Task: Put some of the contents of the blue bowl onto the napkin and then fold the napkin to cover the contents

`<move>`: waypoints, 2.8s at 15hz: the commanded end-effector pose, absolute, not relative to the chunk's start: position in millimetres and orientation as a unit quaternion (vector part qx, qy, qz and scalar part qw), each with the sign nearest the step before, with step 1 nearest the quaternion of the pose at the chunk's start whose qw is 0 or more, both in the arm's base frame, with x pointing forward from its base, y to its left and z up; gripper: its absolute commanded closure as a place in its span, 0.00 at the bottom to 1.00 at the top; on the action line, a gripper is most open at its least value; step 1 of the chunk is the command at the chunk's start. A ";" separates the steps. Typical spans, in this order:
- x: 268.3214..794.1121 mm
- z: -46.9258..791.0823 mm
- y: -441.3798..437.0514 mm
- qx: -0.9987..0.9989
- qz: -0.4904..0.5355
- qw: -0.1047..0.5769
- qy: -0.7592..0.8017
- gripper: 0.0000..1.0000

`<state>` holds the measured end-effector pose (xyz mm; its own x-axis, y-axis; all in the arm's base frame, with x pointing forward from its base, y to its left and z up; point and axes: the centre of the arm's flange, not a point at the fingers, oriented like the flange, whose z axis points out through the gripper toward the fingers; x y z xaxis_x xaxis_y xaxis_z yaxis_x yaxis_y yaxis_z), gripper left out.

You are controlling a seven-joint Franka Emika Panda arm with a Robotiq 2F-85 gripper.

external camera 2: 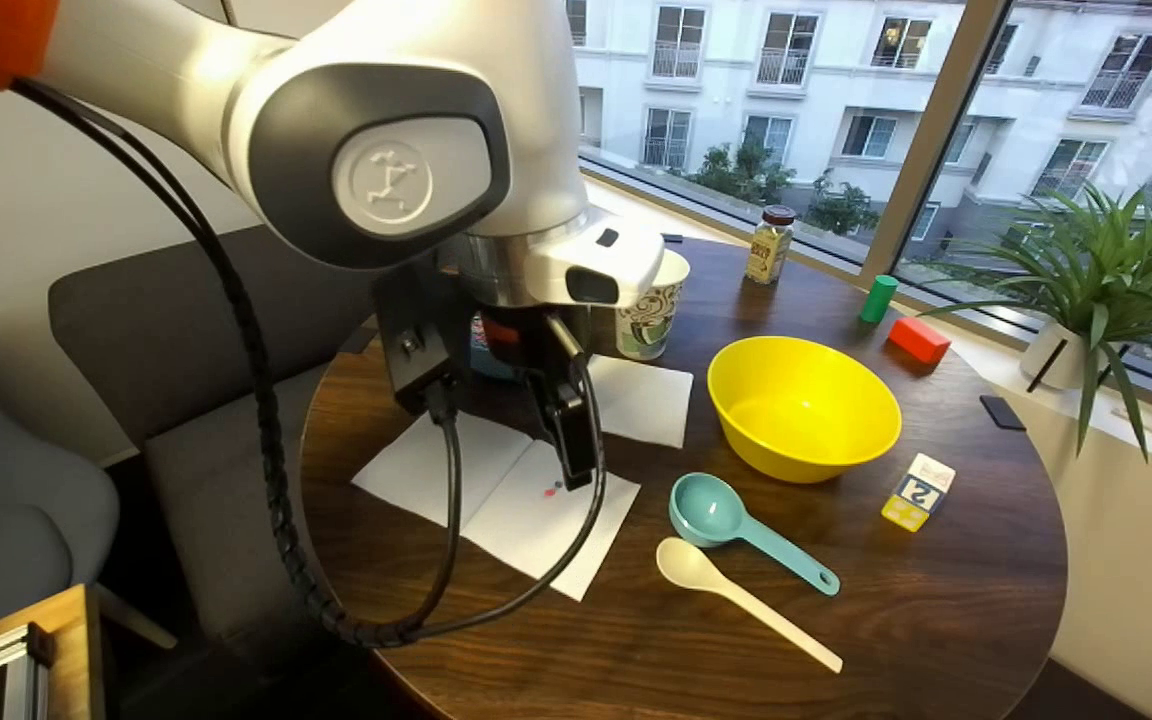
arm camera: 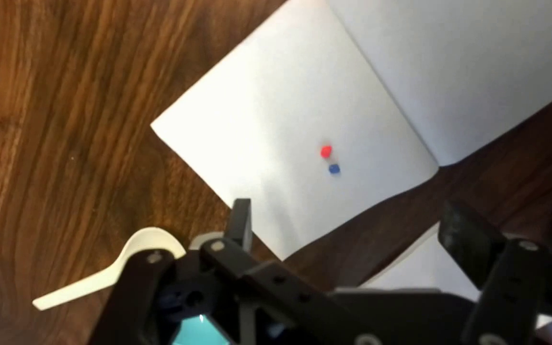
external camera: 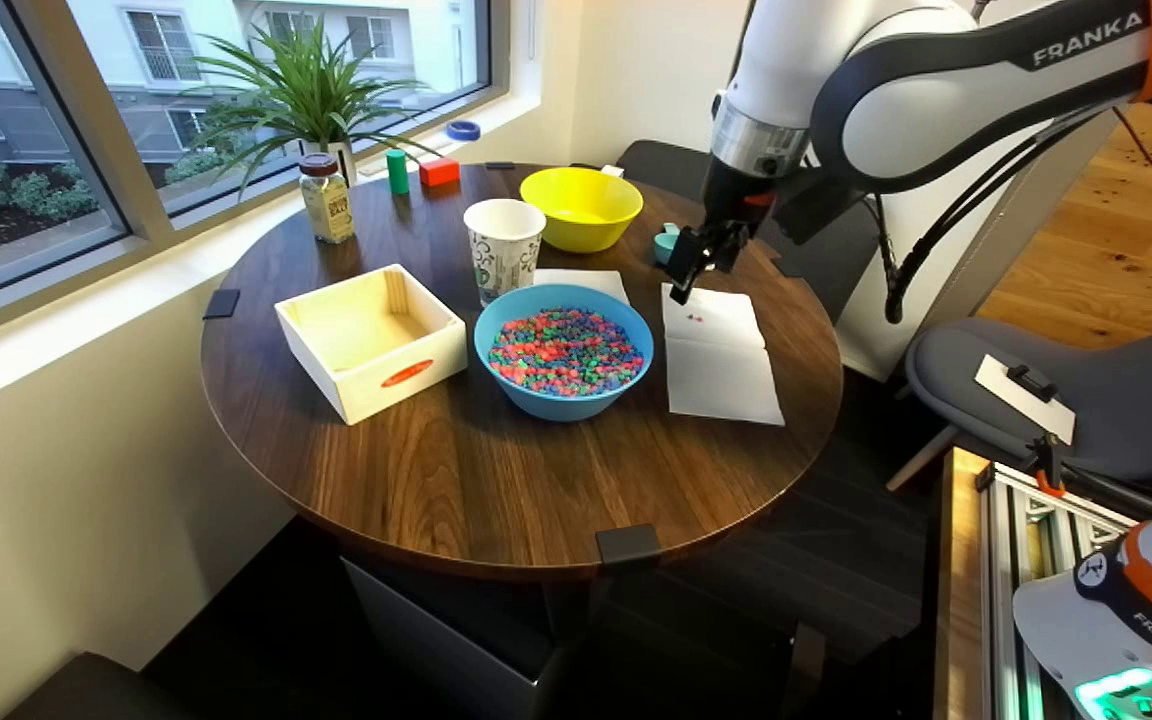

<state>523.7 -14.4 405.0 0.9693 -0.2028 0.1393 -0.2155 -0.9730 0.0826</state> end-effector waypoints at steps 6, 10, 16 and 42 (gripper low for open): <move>545.7 474.7 55.8 0.988 0.131 0.063 -0.055 0.00; 571.1 460.9 89.4 0.990 0.125 0.051 -0.027 0.00; 598.7 430.7 124.0 0.994 0.106 0.025 -0.004 0.00; 610.3 392.5 151.7 0.997 0.068 0.034 0.024 0.98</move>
